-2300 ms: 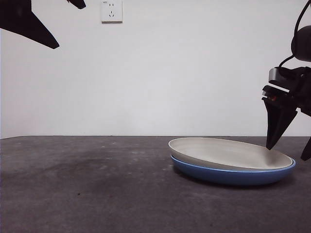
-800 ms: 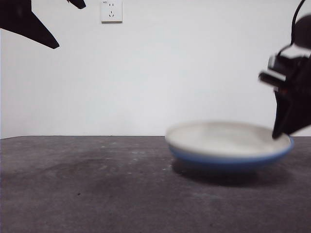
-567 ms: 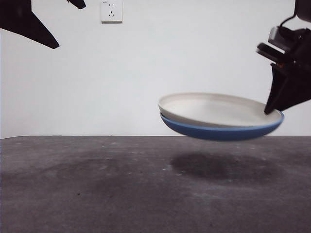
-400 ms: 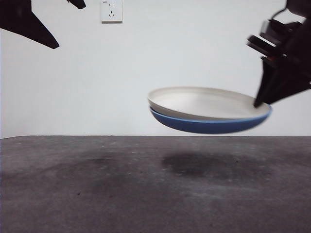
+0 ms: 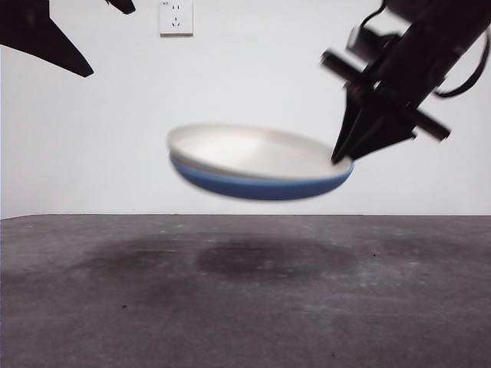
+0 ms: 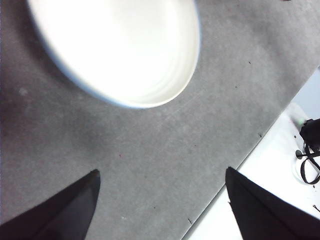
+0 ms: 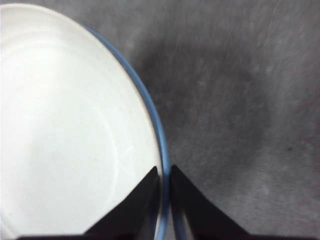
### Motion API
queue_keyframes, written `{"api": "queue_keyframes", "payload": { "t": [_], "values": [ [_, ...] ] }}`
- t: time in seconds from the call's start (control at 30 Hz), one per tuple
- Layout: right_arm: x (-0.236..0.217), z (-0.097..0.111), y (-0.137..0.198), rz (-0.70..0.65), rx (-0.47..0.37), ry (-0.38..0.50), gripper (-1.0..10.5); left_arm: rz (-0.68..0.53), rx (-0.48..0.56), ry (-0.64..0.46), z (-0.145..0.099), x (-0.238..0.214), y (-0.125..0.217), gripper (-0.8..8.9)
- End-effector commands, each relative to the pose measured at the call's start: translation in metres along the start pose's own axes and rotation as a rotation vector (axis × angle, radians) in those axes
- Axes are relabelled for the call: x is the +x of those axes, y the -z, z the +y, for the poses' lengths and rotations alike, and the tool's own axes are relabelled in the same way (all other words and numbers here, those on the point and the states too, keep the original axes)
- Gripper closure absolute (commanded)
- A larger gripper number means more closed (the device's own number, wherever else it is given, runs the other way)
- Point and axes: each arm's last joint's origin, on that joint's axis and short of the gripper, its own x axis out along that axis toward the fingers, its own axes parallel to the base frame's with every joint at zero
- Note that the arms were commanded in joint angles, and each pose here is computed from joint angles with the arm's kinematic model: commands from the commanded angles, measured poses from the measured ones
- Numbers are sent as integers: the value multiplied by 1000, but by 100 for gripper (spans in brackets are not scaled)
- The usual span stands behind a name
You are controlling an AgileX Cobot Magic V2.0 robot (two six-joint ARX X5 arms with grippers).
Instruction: Pick up the white plate, put it on the blue plate, put it on desk
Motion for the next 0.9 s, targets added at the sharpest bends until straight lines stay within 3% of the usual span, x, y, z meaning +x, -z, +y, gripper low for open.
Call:
{"api": "queue_keyframes", "payload": {
  "t": [0.03,0.37,0.77,0.83,0.9],
  "values": [
    [18,6,-7,0,17,-10,936,-6,24,8,-1,0,-2,412],
    [75,-4,2,102,59,28,936,-6,23,8,-1,0,-2,413],
    [90,-14,12,171,83,82,934,-5,22,8,-1,0,-2,412],
    [89,-14,12,176,85,86,902,-4,22,8,-1,0,-2,412],
    [89,-14,12,177,86,86,799,-4,22,8,-1,0,-2,412]
  ]
}}
